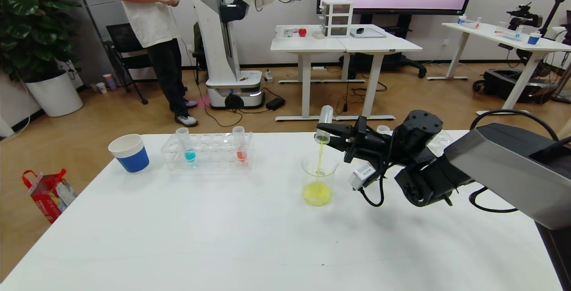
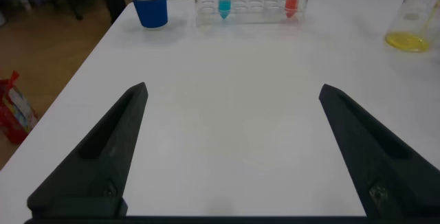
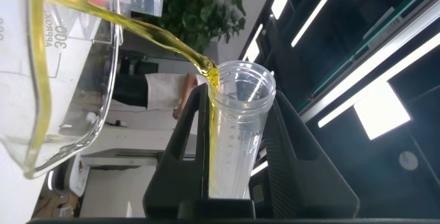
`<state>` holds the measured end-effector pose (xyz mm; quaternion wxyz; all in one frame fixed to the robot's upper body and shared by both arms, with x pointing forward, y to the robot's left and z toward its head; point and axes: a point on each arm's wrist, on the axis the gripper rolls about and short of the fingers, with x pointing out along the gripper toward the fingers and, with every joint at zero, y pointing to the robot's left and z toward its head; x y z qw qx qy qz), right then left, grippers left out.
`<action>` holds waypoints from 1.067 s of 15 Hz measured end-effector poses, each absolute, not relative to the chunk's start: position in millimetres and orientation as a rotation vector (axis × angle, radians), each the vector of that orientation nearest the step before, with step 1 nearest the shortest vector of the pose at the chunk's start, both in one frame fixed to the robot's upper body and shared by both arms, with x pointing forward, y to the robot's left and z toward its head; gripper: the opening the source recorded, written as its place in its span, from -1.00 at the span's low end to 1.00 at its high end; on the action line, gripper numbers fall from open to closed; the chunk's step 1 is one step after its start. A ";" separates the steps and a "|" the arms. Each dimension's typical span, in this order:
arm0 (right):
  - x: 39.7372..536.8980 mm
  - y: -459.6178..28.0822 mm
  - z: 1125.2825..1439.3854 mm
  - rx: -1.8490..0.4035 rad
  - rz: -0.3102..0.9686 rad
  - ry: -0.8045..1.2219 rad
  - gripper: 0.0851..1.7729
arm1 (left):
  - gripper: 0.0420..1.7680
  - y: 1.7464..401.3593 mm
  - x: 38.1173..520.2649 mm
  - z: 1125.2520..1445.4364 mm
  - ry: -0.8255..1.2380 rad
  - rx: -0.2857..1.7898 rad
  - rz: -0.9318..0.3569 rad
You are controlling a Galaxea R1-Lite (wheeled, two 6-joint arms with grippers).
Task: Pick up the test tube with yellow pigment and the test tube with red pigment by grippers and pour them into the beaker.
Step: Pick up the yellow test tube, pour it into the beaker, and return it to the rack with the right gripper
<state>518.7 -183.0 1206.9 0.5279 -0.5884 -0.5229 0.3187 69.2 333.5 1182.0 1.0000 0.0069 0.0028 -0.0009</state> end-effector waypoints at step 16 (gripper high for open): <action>504.7 -181.5 1261.8 -0.790 0.643 -0.839 -0.52 | 0.96 333.5 69.2 1182.0 0.006 0.014 -0.002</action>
